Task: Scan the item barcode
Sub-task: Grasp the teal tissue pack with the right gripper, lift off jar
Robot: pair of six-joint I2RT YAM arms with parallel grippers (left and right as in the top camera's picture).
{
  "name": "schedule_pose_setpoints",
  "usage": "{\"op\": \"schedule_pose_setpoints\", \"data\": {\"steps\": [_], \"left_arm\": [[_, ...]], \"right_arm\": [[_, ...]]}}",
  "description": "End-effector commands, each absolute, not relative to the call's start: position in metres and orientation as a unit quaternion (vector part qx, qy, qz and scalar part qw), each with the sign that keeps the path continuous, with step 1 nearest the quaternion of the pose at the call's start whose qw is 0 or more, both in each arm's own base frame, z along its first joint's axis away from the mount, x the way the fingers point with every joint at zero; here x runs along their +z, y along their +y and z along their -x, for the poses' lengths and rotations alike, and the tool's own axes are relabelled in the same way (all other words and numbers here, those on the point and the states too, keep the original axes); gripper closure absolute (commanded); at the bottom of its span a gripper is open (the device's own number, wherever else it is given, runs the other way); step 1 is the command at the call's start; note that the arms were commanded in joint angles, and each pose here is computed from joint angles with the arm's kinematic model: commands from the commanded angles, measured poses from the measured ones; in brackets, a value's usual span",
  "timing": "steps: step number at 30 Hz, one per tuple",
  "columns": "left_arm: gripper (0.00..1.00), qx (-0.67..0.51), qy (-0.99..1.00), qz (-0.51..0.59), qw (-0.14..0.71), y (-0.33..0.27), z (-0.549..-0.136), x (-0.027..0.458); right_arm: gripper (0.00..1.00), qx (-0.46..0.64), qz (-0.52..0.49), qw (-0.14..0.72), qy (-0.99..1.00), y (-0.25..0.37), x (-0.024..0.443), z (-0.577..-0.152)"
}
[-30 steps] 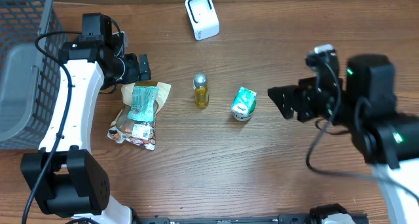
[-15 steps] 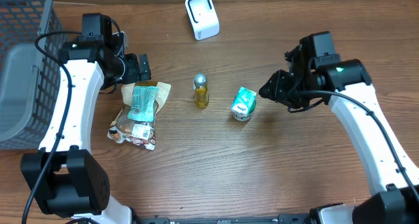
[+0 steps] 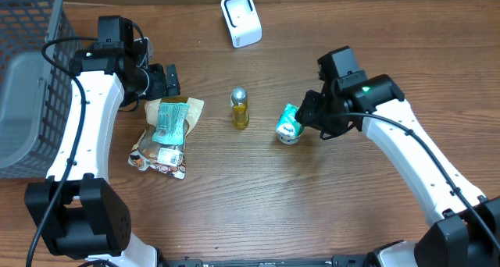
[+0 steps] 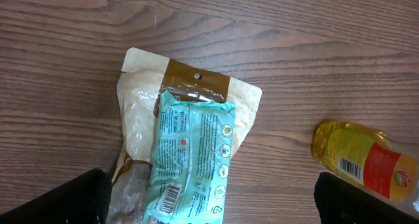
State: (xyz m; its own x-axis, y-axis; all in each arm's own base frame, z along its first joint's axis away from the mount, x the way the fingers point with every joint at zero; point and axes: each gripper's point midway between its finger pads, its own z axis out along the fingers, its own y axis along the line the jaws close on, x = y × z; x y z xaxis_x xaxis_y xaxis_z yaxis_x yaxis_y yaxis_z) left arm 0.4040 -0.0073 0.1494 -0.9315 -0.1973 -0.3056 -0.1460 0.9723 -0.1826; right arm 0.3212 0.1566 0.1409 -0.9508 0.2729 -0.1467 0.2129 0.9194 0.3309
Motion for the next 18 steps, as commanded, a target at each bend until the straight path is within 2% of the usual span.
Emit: {"op": "schedule_pose_setpoints", "data": {"steps": [1, 11, 18], "left_arm": [[0.01, -0.083, 0.977, 0.079, 0.181, -0.009, -0.408, 0.162], [0.01, -0.083, 0.977, 0.079, 0.181, -0.01, -0.408, 0.162], [0.0, -0.083, 0.977, 0.079, 0.181, -0.009, -0.408, 0.162]], "right_arm": [[0.61, 0.118, -0.145, 0.099, 0.977, 0.153, 0.129, -0.322], [0.6, 0.095, -0.154, 0.064, 0.982, 0.156, 0.097, -0.324], [0.61, 0.096, -0.153, 0.068, 0.981, 0.157, 0.097, -0.326]]}}
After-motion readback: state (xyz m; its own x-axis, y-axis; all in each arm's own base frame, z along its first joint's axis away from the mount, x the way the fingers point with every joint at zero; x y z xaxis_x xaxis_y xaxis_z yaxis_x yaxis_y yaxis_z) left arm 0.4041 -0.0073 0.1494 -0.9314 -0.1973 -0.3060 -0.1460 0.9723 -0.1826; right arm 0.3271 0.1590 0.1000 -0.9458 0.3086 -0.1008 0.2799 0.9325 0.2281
